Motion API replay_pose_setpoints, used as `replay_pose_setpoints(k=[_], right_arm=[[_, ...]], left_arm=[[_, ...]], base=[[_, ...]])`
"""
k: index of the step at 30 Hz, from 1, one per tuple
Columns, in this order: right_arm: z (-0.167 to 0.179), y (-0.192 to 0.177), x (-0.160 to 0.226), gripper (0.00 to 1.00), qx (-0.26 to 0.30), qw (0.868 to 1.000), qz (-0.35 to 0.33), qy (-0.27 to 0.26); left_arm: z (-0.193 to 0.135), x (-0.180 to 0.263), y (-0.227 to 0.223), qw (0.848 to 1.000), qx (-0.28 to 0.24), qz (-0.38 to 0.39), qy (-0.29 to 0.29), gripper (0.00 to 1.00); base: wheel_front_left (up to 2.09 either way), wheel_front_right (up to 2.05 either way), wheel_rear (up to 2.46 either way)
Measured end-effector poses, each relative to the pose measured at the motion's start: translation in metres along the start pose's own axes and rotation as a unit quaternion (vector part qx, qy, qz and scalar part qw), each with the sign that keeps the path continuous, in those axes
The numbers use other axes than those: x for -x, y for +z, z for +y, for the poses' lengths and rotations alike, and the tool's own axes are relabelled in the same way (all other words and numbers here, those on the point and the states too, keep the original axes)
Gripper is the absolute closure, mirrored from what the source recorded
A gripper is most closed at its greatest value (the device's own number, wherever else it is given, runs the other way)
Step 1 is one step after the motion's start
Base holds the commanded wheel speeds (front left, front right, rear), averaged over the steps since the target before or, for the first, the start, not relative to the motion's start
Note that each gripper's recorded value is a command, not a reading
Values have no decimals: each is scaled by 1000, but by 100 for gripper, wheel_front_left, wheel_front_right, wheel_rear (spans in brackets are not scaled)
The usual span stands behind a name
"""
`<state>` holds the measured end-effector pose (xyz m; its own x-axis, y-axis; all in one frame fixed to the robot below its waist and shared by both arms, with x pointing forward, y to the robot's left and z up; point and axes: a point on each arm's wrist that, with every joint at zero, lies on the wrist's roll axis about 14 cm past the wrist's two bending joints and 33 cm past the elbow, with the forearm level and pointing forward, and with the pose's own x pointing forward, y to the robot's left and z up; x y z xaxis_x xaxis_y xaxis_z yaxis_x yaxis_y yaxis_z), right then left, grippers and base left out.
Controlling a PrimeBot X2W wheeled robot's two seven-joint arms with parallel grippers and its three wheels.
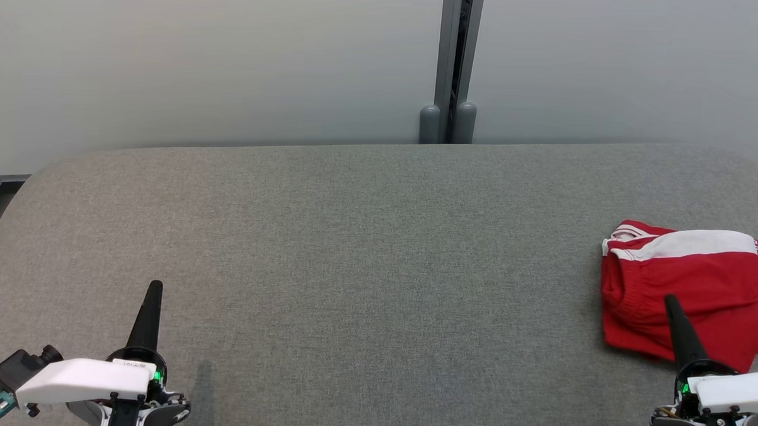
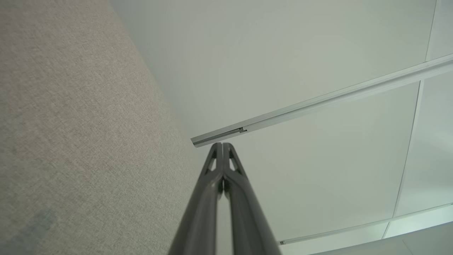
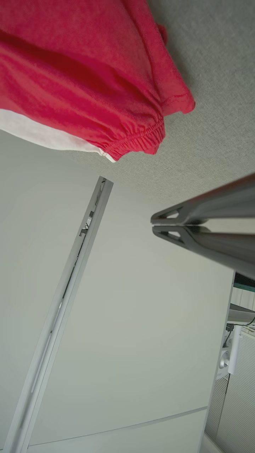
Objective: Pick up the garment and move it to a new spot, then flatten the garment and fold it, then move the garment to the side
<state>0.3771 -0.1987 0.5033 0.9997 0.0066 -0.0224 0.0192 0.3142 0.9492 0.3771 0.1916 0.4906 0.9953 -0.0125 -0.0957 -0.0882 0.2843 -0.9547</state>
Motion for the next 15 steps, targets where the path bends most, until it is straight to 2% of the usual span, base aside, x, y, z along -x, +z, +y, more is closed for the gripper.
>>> replay_pose_setpoints(k=[15], right_arm=[[1,1,-4,100,-65,998,-2,2]], left_arm=[[-3,-3,4,998,61,-4,-12,100]], base=[[0,0,0]])
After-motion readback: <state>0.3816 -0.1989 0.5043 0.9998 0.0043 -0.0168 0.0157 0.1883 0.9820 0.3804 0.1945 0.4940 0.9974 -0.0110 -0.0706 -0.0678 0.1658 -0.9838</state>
